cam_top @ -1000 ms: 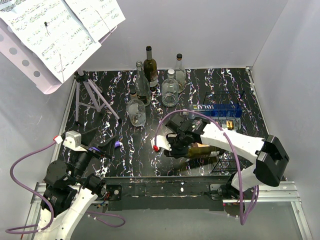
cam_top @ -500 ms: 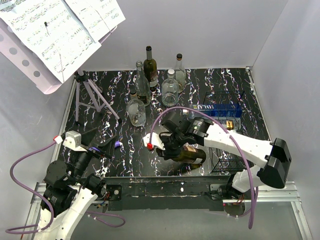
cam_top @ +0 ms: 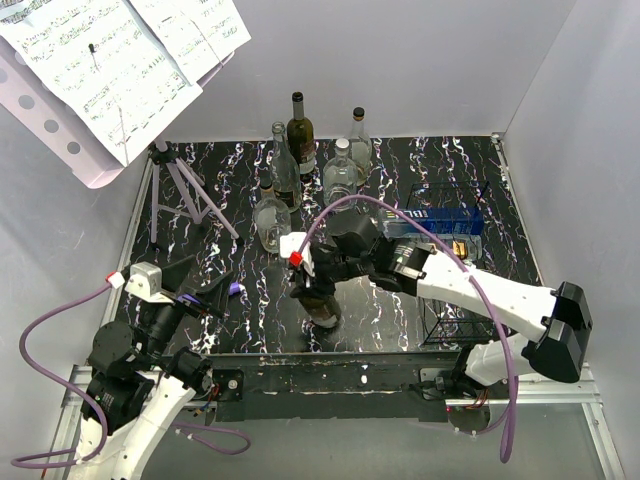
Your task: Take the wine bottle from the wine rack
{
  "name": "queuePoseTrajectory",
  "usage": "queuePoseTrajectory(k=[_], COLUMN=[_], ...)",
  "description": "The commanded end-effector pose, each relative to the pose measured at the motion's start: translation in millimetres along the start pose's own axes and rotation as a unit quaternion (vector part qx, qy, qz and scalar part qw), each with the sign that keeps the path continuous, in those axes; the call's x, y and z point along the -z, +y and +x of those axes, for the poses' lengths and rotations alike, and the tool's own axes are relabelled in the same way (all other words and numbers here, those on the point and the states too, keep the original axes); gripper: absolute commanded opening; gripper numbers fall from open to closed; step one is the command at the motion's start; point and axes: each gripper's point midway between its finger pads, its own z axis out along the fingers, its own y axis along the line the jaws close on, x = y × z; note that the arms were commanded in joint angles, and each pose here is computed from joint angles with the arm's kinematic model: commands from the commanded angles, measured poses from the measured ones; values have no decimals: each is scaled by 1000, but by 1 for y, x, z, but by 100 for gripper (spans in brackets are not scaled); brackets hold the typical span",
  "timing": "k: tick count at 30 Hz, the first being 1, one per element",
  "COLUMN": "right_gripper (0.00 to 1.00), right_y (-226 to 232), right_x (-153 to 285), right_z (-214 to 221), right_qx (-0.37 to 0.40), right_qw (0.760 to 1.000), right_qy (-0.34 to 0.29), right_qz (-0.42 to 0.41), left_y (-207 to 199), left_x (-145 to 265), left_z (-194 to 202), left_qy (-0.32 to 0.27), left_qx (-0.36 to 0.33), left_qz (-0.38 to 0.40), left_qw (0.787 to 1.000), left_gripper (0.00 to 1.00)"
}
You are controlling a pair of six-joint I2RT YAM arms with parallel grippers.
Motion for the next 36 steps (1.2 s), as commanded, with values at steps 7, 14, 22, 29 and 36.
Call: queuePoseTrajectory(k=[7, 14, 22, 29, 36], right_gripper=[1, 1, 1, 18, 45], right_y=[-86, -122, -137, -140, -137], right_x=[-13, -40, -61, -65, -63], right_z=[-122, -139, -128, -119, -116], right_qx=[5, -13, -74, -95, -93], right_qw=[960, 949, 947, 948, 946], right_qy=[-226, -238, -220, -201, -200], right_qz=[167, 204, 220, 227, 236], left_y=[3, 5, 5, 5, 4], left_x=[6, 8, 7, 5, 5], left_z=[-12, -14, -12, -12, -10], left_qy=[-20, -27, -23, -20, -19], left_qx=[0, 1, 1, 0, -1], left_qz=[-11, -17, -16, -15, -14], left_qw=[1000, 999, 1000, 1000, 1000], left_gripper=[98, 98, 98, 98, 98])
